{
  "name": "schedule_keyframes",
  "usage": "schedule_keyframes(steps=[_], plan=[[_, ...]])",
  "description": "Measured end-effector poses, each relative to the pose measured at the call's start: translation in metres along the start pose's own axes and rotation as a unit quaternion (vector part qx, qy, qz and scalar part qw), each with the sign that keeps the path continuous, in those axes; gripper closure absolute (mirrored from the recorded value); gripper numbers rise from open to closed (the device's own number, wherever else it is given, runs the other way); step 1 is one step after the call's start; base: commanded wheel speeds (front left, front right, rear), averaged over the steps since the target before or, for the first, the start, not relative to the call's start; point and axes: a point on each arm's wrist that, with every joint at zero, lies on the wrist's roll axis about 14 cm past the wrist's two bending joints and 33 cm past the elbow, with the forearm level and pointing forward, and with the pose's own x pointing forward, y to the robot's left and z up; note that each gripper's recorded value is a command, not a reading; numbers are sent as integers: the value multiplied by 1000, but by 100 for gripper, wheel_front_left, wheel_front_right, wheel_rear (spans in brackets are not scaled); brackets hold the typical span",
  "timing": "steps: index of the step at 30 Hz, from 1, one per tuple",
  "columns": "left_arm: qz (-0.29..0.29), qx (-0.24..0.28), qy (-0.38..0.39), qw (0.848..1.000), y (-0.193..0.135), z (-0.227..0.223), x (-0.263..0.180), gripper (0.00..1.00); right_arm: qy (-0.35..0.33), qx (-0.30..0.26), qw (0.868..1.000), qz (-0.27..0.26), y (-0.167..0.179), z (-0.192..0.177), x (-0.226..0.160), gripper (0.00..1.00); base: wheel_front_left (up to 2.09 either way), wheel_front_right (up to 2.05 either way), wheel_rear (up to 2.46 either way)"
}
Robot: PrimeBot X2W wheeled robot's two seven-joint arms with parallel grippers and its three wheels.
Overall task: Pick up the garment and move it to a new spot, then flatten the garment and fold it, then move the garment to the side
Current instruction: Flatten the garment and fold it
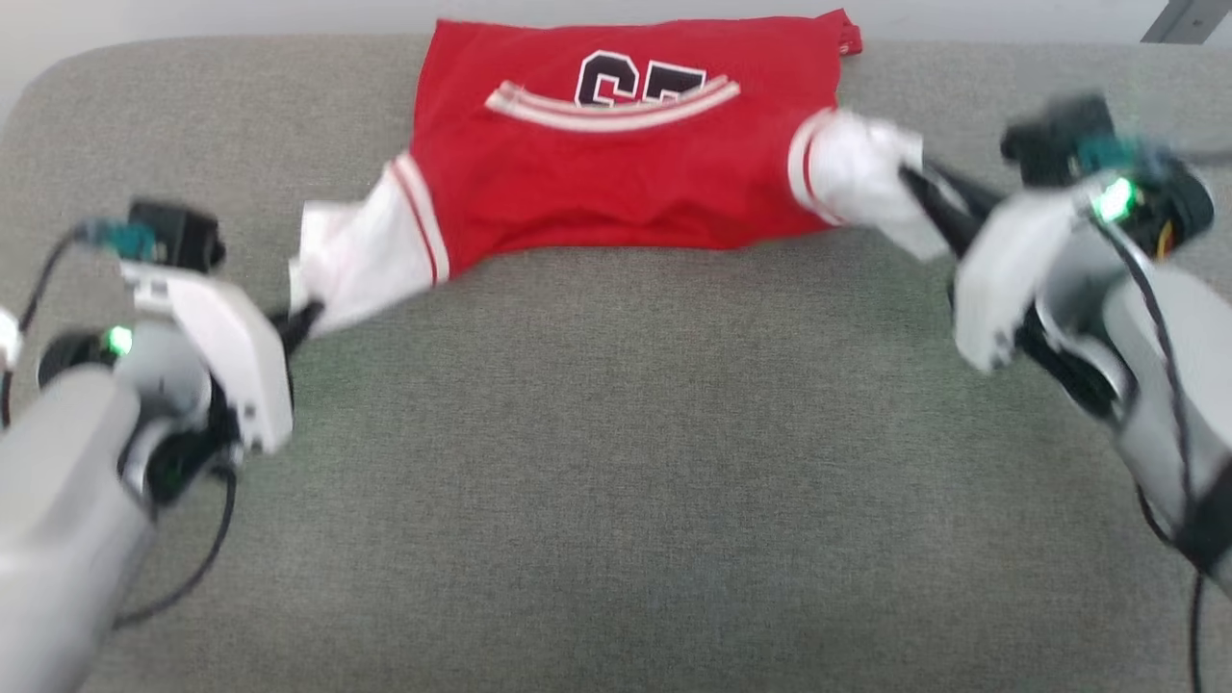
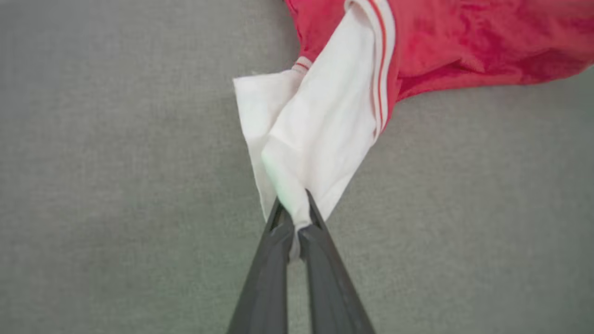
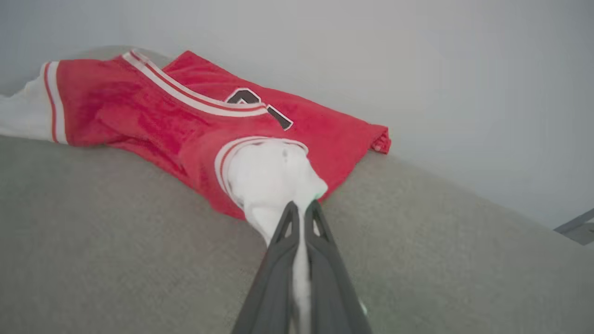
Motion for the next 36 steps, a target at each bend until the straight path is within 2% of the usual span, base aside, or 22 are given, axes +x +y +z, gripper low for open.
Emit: schedule_keyframes(steps=[4, 9, 11, 16, 24, 31, 35, 36], plan=[[13, -21, 37, 999, 4, -43, -16, 100, 23, -7, 1000, 12, -2, -25, -28, 100, 0, 0, 0], [47, -26, 76, 996, 12, -84, -36, 100, 82, -10, 996, 36, 11, -67, -60, 100, 0, 0, 0], [59, -30, 85, 994, 14, -96, -42, 100, 103, 7, 994, 38, 14, -82, -71, 100, 0, 0, 0], [77, -34, 96, 992, 13, -120, -58, 100, 199, 50, 976, 70, 44, -135, -107, 100, 0, 0, 0], [78, -58, 137, 986, 1, -161, -82, 100, 305, 87, 943, 98, 70, -174, -164, 100, 0, 0, 0], [82, -86, 176, 977, -9, -192, -99, 100, 356, 122, 921, 99, 82, -198, -191, 100, 0, 0, 0], [85, -98, 175, 976, -13, -197, -99, 100, 364, 136, 917, 89, 86, -206, -190, 100, 0, 0, 0], [84, -100, 173, 976, -14, -197, -99, 100, 362, 131, 919, 84, 84, -207, -189, 75, 0, 0, 0]])
